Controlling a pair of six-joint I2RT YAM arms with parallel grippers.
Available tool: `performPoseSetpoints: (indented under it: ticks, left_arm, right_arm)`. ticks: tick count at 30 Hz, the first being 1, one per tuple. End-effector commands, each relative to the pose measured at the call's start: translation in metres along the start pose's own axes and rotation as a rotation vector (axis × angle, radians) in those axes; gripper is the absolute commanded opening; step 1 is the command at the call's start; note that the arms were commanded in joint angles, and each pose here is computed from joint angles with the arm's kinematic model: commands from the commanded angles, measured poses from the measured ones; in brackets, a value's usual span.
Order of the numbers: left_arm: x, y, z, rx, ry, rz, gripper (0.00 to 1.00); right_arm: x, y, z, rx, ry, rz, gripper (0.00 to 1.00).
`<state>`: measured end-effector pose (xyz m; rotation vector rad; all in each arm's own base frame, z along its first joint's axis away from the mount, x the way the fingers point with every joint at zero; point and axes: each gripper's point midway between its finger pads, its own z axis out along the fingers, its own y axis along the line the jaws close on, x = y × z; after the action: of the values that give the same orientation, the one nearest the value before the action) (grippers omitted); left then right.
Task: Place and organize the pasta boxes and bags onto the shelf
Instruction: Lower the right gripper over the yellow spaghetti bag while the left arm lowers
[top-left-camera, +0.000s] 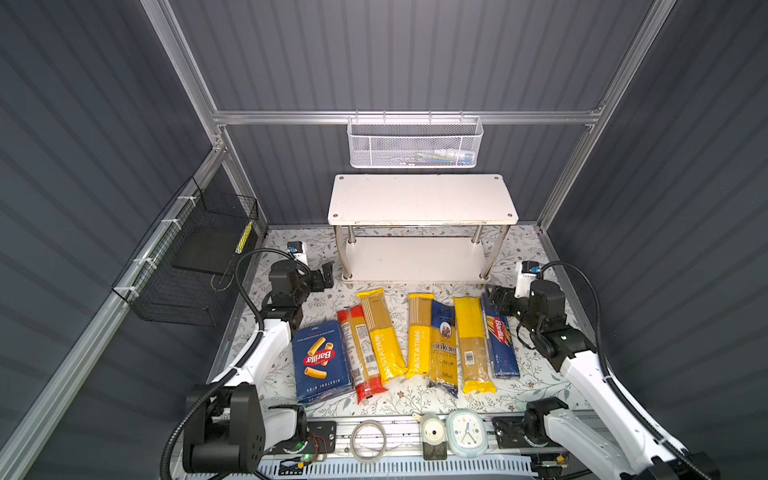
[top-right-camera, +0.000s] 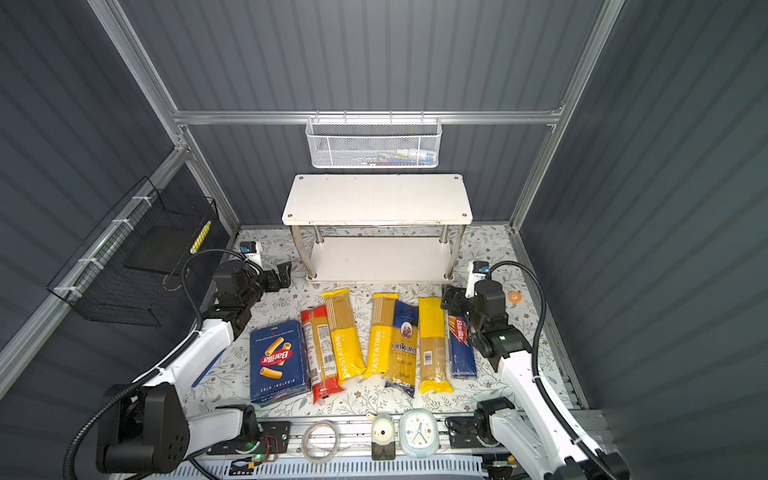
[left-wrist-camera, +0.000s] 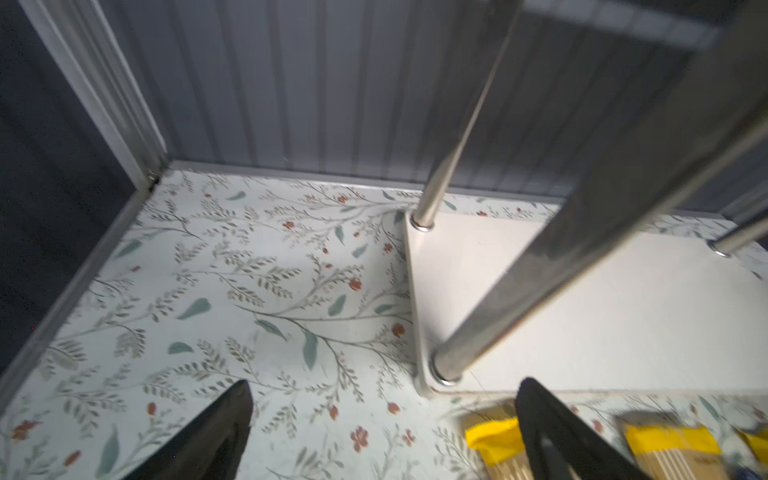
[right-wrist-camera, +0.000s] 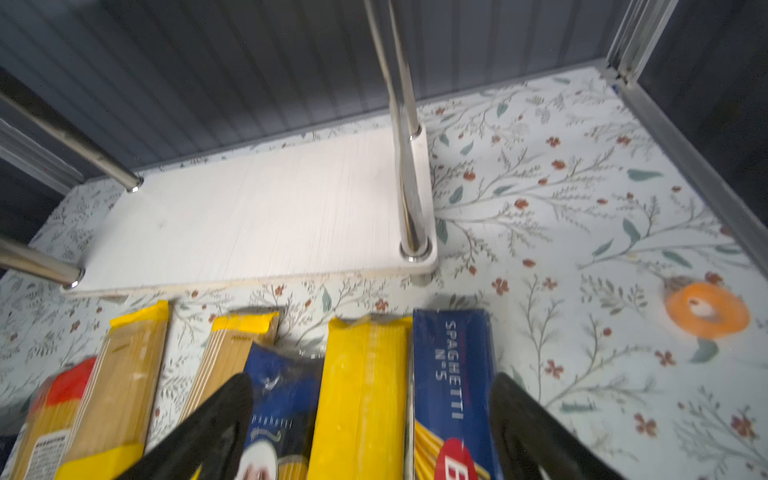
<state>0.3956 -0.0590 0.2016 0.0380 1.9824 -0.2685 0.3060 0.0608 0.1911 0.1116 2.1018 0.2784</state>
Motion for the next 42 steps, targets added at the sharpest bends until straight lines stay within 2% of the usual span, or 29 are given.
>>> performPoseSetpoints:
  ticks: [1, 4, 7, 13, 19, 32, 42]
  left_arm:
    - [0.034, -0.029, -0.011, 0.080, 0.115, -0.029, 0.99]
    - [0.043, -0.049, -0.019, 0.138, 0.135, -0.027, 1.00]
    - [0.051, -0.052, -0.025, 0.161, 0.131, -0.034, 1.00]
    - [0.068, -0.056, -0.027, 0.204, 0.081, 0.044, 0.99]
    - [0.079, -0.059, -0.025, 0.241, 0.056, 0.093, 0.99]
    - [0.081, -0.037, -0.050, 0.130, -0.080, 0.081, 0.99]
    - [0.082, -0.035, -0.041, 0.114, -0.041, 0.074, 1.00]
  right_arm:
    - [0.045, -0.009, -0.015, 0.078, 0.182, 0.047, 0.86]
    - [0.069, -0.006, -0.021, 0.084, 0.281, 0.048, 0.84]
    - [0.087, 0.001, -0.026, 0.081, 0.351, 0.036, 0.83]
    - [0.110, 0.007, -0.027, 0.130, 0.452, -0.025, 0.82]
    - [0.124, 0.019, -0.012, 0.127, 0.483, -0.066, 0.83]
    - [0.149, 0.024, 0.005, 0.121, 0.550, -0.052, 0.87]
    - [0.166, 0.019, 0.009, 0.150, 0.603, -0.045, 0.85]
